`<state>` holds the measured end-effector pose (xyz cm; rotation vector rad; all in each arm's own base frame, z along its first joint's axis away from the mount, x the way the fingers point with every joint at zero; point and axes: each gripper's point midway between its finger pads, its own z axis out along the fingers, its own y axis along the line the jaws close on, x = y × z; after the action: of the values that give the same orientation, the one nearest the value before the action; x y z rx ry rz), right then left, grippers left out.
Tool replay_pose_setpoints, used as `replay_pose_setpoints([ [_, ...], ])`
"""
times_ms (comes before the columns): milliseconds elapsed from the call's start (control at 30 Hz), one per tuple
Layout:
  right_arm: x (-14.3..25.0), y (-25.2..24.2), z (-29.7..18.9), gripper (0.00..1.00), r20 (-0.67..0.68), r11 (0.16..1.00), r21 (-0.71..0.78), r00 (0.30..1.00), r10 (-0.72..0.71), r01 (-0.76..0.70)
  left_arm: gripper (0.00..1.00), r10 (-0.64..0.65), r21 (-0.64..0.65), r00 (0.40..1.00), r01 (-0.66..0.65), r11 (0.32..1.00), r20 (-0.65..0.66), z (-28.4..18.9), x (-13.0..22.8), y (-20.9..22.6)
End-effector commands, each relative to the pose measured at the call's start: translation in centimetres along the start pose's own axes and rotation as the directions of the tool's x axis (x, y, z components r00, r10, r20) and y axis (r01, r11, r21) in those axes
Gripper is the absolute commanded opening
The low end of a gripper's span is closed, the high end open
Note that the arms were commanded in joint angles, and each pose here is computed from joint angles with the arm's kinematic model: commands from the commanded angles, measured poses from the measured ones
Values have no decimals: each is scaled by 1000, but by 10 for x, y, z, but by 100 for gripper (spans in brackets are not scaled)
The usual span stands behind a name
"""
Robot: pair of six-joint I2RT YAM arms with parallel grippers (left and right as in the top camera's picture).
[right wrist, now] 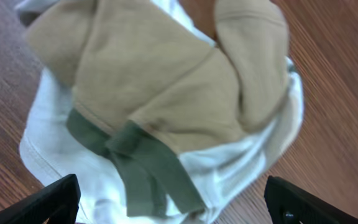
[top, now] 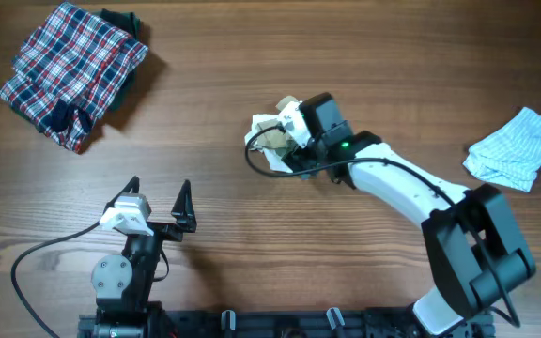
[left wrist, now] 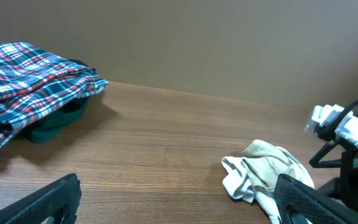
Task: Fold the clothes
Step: 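Carry the garments left to table center and lower them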
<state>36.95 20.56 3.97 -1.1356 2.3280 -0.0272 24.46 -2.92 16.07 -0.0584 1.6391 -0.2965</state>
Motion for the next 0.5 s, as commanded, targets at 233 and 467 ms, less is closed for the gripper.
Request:
replay_pose_setpoints([
  [233,15,-4,26,92,-89,993,85,993,-75,83,100,18,-18,1000,-18,1000,-1,0,1,4],
  [467,11,-6,31,84,-69,992,95,995,-73,79,100,18,-18,1000,-18,1000,-1,0,1,4],
])
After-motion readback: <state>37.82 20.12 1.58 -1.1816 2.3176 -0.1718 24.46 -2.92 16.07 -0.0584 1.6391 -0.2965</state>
